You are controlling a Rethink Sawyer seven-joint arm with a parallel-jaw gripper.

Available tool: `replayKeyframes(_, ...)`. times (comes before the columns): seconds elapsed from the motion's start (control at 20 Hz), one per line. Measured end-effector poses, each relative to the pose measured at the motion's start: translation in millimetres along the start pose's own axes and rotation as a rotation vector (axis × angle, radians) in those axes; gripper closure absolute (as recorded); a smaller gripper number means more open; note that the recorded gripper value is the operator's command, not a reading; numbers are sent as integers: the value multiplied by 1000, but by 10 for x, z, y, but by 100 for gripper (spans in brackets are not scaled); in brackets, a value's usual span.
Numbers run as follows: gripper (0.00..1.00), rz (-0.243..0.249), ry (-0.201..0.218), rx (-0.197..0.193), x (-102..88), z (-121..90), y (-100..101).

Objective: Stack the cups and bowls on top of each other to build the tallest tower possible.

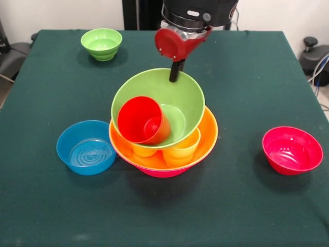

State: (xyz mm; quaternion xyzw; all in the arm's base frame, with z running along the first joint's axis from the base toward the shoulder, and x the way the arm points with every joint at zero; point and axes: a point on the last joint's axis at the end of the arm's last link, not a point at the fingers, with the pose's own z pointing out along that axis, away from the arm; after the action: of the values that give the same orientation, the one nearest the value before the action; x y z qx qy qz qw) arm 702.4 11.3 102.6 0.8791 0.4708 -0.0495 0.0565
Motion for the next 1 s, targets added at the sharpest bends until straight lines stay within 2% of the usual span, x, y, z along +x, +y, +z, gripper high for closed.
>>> replayKeyframes(0.25,100,-6,9,-23,59,43,9)
replayKeyframes(1.0,100,-9,12,-25,86,62,-5)
